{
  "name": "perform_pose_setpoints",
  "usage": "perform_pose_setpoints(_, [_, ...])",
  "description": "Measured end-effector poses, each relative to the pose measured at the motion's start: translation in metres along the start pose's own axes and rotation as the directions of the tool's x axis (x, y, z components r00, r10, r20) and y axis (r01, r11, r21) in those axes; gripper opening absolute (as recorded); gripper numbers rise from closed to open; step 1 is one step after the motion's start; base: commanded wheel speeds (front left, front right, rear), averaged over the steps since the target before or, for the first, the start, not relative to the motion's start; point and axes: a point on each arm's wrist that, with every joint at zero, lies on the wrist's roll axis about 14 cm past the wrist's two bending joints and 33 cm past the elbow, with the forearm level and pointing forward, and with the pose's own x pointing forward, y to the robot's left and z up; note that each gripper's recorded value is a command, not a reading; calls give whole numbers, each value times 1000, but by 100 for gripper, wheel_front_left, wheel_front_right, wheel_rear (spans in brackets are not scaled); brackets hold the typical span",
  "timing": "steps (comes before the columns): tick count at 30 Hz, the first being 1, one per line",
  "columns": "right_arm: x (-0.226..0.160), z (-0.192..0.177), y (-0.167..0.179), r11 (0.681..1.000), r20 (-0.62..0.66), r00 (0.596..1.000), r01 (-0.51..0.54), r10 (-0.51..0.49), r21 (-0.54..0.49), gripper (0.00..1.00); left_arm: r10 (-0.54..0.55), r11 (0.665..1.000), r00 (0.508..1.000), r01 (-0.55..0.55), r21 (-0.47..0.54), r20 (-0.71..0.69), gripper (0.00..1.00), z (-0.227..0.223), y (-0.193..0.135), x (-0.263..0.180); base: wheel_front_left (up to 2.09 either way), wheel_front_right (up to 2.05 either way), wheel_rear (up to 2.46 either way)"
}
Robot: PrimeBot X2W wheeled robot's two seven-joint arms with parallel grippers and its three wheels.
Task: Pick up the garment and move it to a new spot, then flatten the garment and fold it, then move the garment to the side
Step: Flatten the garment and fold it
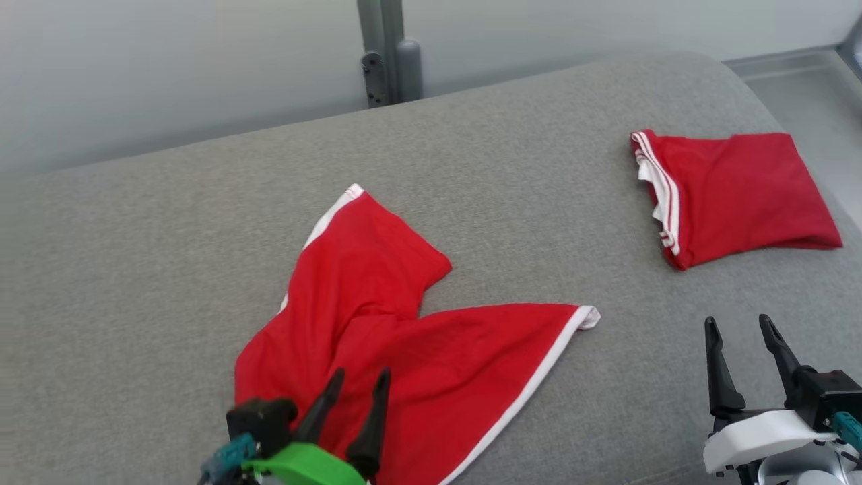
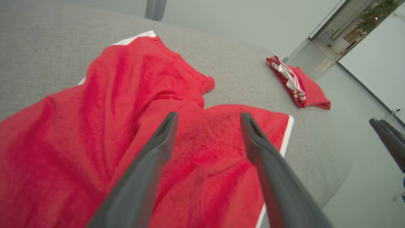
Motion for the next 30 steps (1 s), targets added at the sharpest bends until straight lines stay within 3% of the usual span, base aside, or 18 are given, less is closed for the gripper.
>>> perform_pose_setpoints(6, [11,8,29,995,30,995,-95,95,3,100,145,988,989,-145,-57,-18,100,-20,22,-49,0,0,0])
perform_pose_setpoints(13, [13,19,52,986,66,984,-164,163,9,100,234,963,969,-241,-117,-74,100,-40,31,-85,0,0,0])
perform_pose_setpoints(24, [8,15,45,989,55,988,-144,144,9,100,215,936,946,-271,-224,-243,100,-73,31,-85,0,0,0])
perform_pose_setpoints(30, [7,11,33,994,41,993,-111,111,2,100,203,934,937,-273,-232,-284,100,-82,31,-82,0,0,0])
